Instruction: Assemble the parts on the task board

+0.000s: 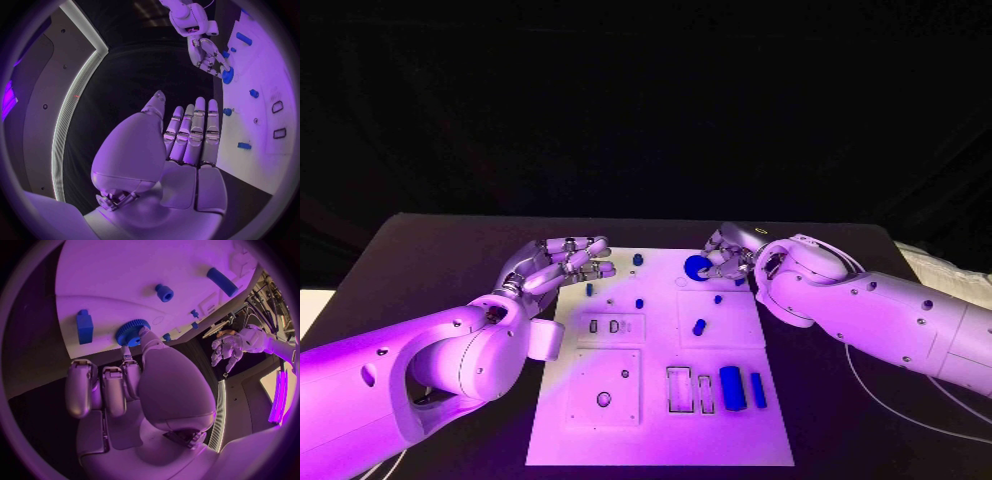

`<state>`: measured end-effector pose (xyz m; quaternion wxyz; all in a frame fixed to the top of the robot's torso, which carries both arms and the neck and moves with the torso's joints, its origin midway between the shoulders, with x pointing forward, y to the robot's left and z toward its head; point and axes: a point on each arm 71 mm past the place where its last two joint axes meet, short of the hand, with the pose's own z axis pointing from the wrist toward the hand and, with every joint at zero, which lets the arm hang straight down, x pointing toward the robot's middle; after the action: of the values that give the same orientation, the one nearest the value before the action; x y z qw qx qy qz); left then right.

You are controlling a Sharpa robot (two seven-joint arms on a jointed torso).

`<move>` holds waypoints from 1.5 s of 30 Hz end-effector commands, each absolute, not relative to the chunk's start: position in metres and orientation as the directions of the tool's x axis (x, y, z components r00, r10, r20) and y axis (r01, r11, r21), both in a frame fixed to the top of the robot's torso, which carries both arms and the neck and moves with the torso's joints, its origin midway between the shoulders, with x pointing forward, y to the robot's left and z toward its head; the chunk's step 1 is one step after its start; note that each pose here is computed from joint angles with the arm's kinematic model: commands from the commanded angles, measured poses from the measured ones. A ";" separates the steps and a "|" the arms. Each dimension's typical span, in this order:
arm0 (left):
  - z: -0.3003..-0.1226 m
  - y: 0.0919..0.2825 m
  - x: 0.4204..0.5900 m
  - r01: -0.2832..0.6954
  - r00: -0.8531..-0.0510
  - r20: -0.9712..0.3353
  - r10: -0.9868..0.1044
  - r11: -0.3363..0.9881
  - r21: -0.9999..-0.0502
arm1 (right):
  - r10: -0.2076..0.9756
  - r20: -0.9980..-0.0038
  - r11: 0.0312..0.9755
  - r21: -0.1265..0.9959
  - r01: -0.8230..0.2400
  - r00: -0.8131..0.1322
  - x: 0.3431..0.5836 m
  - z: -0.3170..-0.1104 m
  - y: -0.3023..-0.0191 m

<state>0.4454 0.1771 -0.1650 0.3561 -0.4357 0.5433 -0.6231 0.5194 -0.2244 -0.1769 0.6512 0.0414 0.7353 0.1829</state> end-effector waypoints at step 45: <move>-0.167 0.178 0.449 -0.057 -0.372 0.180 -0.910 -0.171 -0.984 | 0.271 -0.962 0.890 0.264 -0.371 -0.034 0.492 -0.154 -0.128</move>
<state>0.4496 0.1801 -0.1684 0.3514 -0.4461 0.5459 -0.6160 0.4911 -0.1291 -0.1551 0.6873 -0.0350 0.6855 0.2378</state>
